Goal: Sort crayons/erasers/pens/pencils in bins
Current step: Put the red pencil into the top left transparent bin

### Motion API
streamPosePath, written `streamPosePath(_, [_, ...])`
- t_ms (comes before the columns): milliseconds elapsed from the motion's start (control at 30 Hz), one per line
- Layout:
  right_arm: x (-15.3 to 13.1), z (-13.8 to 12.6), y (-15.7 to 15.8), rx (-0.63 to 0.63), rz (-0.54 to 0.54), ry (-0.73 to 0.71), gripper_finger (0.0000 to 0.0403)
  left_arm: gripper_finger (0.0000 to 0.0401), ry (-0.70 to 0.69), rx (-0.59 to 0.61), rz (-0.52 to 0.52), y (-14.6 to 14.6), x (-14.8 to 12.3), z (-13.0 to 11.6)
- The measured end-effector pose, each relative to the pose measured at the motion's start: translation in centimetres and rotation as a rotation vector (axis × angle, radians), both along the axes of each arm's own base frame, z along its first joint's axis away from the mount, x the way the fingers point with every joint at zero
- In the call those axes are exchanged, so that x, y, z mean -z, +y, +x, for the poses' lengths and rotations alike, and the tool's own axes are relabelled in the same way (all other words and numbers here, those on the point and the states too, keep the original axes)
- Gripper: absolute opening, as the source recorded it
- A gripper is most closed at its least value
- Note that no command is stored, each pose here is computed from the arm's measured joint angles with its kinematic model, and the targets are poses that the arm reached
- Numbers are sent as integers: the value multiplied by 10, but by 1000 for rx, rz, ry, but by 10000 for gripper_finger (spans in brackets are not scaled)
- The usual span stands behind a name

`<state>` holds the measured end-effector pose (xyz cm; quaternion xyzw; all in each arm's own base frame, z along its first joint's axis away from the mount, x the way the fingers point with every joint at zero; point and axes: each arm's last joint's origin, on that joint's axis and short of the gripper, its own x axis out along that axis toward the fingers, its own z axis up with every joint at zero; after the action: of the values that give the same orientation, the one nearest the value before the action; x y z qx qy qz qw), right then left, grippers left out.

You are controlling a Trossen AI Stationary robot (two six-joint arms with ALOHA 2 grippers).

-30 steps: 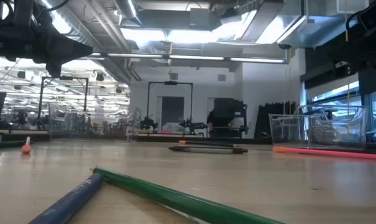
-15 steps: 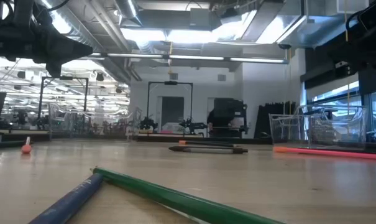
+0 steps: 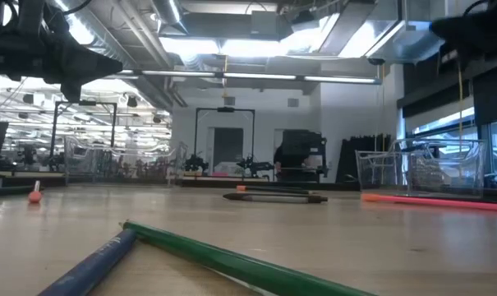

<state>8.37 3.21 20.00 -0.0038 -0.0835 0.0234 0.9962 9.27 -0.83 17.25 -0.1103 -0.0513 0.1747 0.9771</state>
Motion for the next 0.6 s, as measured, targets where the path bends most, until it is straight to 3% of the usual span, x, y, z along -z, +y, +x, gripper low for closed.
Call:
streamPosePath(200, [-8,-2,-1,24,-74,-82,27,0,1,-2,3,0,0,0])
streamPosePath(400, [-8,-2,-1,23,-77,-82,27,0,-10,-19,26,1,-3,-1])
streamPosePath(600, [-8,-2,-1,38,-75,-80,27,0,-64,31,92,1,-42,-8])
